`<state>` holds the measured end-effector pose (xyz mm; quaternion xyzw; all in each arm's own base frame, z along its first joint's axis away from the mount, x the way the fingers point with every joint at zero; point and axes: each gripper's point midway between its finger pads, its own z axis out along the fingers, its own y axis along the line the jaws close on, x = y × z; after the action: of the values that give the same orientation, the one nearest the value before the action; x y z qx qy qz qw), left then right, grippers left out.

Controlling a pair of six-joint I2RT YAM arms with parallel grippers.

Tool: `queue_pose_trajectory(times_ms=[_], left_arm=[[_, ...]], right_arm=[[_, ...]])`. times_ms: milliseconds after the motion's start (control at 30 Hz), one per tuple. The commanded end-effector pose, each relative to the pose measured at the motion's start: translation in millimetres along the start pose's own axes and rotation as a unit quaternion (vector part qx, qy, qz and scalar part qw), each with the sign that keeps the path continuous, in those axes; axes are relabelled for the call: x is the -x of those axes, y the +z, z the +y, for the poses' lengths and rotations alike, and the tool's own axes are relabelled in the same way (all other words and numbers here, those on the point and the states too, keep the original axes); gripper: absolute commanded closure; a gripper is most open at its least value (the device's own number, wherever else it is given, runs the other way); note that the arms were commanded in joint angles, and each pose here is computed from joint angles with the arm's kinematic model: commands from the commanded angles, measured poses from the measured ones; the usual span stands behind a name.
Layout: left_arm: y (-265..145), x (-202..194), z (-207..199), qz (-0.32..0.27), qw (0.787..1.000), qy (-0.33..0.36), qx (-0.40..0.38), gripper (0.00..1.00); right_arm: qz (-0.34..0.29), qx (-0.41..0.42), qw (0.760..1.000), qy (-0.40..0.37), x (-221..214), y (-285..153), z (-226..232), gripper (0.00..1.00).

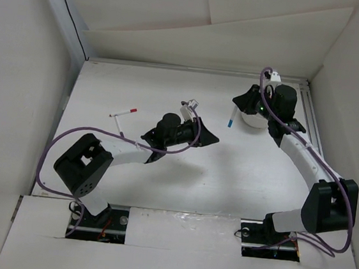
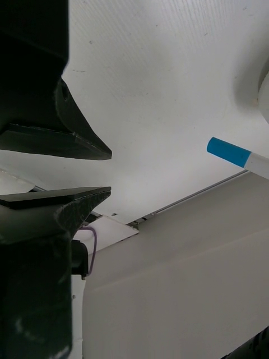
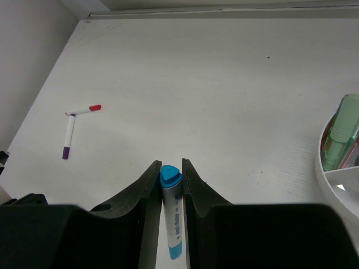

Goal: Sort the stationery into containers
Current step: Place the stationery into the container

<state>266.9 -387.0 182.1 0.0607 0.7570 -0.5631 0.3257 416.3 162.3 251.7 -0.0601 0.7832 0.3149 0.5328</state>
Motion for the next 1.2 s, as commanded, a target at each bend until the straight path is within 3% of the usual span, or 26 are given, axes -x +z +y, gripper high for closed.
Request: queue_pose_trajectory(times_ms=[0,333,500,733,900,1033,1167], left_arm=[[5,27,-38,-0.031,0.998,0.021,-0.053,0.78],[25,28,-61,-0.018,0.996,0.019,-0.082,0.78],[32,26,-55,-0.014,0.997,0.012,-0.077,0.89],[38,20,-44,-0.007,0.998,0.004,-0.069,0.93],[31,19,-46,-0.009,0.997,0.01,-0.072,0.94],[15,21,-44,-0.032,0.997,0.034,-0.058,0.94],[-3,20,-36,-0.045,0.997,0.051,-0.032,0.93]], right_arm=[[-0.026,-0.021,0.999,-0.029,17,-10,3,0.87],[-0.03,0.004,0.999,-0.042,22,-3,36,0.87],[-0.03,0.013,0.998,-0.053,18,1,54,0.88],[-0.038,-0.005,0.997,-0.067,16,0,60,0.88],[-0.066,-0.109,0.988,-0.082,30,-13,22,0.88],[-0.104,-0.273,0.953,-0.076,44,-37,-43,0.88],[-0.132,-0.344,0.928,-0.053,53,-51,-93,0.89]])
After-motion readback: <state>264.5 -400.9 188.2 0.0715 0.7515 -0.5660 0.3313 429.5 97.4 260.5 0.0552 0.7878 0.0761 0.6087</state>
